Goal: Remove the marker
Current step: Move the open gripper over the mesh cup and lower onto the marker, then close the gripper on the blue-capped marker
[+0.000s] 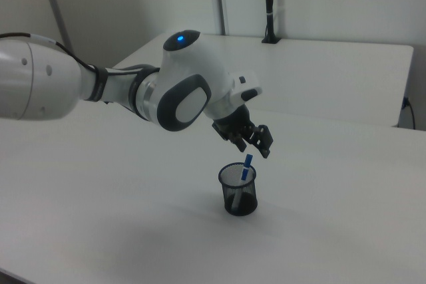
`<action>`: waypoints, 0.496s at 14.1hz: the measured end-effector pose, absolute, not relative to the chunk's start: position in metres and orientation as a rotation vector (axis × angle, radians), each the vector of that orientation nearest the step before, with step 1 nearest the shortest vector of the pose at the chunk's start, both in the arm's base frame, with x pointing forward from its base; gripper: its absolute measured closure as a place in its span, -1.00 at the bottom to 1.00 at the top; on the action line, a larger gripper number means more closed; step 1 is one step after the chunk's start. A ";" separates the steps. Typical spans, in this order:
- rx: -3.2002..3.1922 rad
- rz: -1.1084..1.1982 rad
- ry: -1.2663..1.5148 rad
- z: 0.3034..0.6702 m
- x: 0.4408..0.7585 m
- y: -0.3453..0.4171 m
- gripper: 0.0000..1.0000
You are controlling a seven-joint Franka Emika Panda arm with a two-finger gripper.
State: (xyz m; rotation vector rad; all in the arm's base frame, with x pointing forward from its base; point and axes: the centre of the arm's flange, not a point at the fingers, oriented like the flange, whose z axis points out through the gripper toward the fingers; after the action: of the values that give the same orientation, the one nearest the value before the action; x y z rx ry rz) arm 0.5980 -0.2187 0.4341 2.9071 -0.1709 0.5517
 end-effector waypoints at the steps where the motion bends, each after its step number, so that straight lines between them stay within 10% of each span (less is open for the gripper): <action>1: 2.909 0.547 -0.170 0.427 0.598 -0.219 -0.39; 4: 2.920 0.514 -0.167 0.409 0.599 -0.218 -0.30; 7: 2.920 0.520 -0.162 0.403 0.599 -0.216 0.30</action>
State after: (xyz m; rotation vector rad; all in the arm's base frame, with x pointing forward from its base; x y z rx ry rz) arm 0.5986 -0.2160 0.4028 2.9201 -0.1622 0.5198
